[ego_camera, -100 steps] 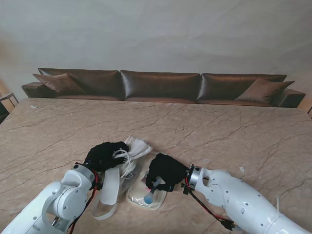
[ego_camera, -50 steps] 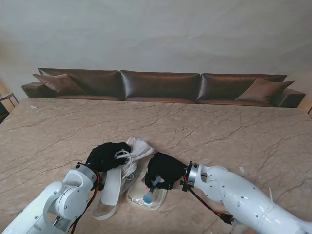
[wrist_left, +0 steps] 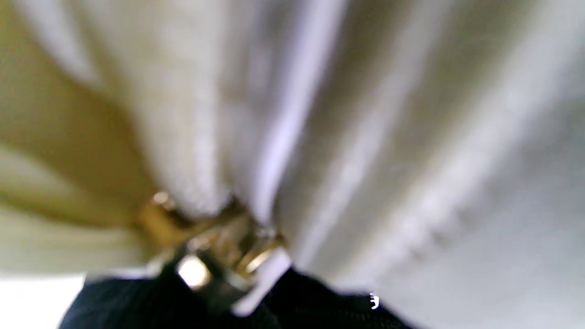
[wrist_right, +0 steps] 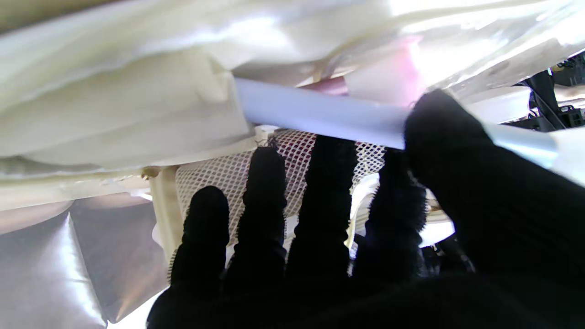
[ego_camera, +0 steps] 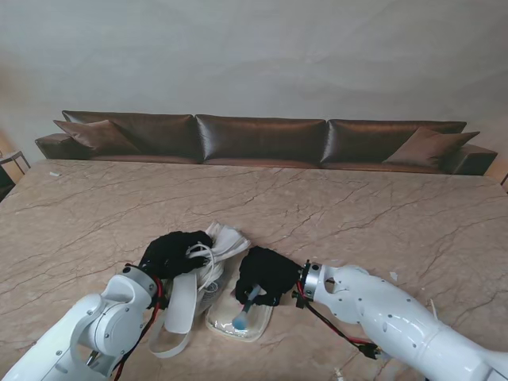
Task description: Pack the cosmetics bag
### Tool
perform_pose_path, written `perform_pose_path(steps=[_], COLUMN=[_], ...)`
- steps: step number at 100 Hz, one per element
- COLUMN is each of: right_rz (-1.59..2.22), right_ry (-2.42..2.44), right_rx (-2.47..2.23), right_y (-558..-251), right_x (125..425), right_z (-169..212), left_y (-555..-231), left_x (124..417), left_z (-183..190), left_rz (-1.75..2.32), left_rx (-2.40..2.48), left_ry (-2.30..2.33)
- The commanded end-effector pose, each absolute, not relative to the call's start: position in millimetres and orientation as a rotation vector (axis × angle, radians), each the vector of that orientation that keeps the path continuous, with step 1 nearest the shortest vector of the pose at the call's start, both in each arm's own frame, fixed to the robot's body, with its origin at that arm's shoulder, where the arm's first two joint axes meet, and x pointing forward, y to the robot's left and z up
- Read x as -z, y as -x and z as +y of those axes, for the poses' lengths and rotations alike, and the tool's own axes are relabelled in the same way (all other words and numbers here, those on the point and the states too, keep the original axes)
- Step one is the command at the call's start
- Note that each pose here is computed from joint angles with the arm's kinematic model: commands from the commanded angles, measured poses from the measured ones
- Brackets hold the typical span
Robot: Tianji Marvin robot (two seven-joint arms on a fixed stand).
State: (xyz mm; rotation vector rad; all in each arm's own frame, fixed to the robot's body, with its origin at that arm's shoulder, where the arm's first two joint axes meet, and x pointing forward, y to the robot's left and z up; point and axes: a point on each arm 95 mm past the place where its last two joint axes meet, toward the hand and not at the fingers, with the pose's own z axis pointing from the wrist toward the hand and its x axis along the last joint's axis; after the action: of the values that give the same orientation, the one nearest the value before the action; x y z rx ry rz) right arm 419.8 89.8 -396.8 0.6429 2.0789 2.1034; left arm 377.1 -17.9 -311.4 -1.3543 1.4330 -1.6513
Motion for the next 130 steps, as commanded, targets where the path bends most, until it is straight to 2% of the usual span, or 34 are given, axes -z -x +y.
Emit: perform_pose_path(steps=[1, 58, 130], right_rz=[2.08, 1.992, 1.89], right_ry=[-0.625, -0.491, -0.36], right_rx=[-2.087, -1.887, -1.703], right_y=[-420.1, -427.1, -426.7], right_x=[393.0, 398.9, 387.4], right_z=[87.1, 83.3, 80.6], left_y=[-375.2, -373.1, -371.8], left_x=[313.1, 315.7, 319.1], left_z=[-18.8, -20.8, -20.9], left_rz=[1.437, 1.426, 1.424], left_rx=[1.653, 1.67, 1.678], left_ry=[1.362, 1.368, 1.376])
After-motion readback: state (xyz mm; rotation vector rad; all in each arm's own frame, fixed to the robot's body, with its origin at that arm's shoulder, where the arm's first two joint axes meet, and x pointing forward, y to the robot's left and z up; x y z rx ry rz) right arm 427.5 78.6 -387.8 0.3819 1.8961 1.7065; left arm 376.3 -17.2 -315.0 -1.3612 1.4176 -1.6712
